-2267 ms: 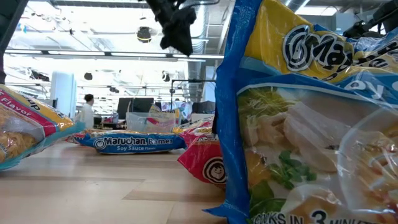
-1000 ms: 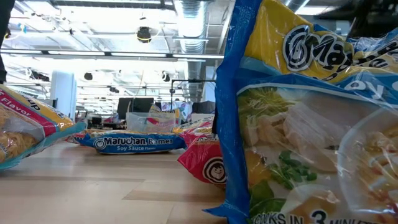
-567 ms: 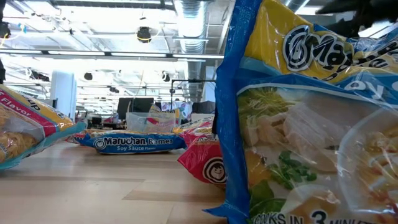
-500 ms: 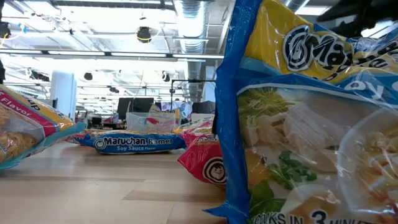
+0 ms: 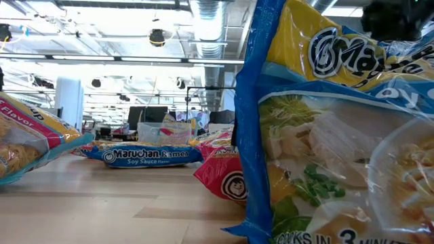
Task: Sort Maruchan noodles
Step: Put the blue bag into the black bin
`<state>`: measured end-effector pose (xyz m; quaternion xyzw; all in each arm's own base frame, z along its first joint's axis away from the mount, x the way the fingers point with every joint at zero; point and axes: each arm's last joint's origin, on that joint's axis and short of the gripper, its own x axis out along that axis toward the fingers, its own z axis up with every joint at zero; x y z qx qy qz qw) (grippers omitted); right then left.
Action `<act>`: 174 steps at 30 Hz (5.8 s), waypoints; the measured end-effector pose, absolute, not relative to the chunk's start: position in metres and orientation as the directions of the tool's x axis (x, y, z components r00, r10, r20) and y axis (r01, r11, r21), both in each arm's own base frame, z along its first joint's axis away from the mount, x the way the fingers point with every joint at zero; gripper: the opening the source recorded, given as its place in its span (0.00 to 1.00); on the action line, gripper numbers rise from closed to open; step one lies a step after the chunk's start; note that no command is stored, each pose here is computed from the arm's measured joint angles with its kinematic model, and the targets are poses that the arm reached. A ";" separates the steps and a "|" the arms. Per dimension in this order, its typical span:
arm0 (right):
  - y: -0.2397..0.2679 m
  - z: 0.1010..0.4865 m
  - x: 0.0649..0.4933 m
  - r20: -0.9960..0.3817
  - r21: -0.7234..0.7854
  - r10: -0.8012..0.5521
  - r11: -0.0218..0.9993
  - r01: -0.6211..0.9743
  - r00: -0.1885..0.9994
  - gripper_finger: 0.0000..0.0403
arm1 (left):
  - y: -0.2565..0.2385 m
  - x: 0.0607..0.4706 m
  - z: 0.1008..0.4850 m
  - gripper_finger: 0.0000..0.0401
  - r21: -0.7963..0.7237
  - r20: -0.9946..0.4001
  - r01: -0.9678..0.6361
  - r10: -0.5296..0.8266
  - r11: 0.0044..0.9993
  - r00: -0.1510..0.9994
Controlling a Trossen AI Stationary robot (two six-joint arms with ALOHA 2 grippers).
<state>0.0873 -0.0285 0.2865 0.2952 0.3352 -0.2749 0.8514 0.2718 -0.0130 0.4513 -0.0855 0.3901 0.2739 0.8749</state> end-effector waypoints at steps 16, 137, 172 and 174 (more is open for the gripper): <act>-0.036 0.256 0.114 -0.909 0.169 -0.188 0.652 0.739 0.373 0.60 | -0.020 0.273 0.382 0.22 -0.088 -0.665 -0.505 0.327 0.859 0.672; -0.173 0.306 0.206 -0.654 -0.622 -0.757 0.542 0.565 0.005 0.01 | 0.076 0.190 0.387 0.22 0.019 -0.374 -0.734 0.686 0.679 0.624; -0.245 0.215 0.232 -0.748 -0.609 -0.647 0.579 0.541 -0.149 0.01 | 0.089 0.184 0.388 0.22 0.010 -0.366 -0.781 0.729 0.625 0.579; -0.245 0.215 0.232 -0.750 -0.607 -0.645 0.583 0.540 -0.146 0.01 | 0.089 0.184 0.388 0.22 0.017 -0.361 -0.778 0.730 0.628 0.581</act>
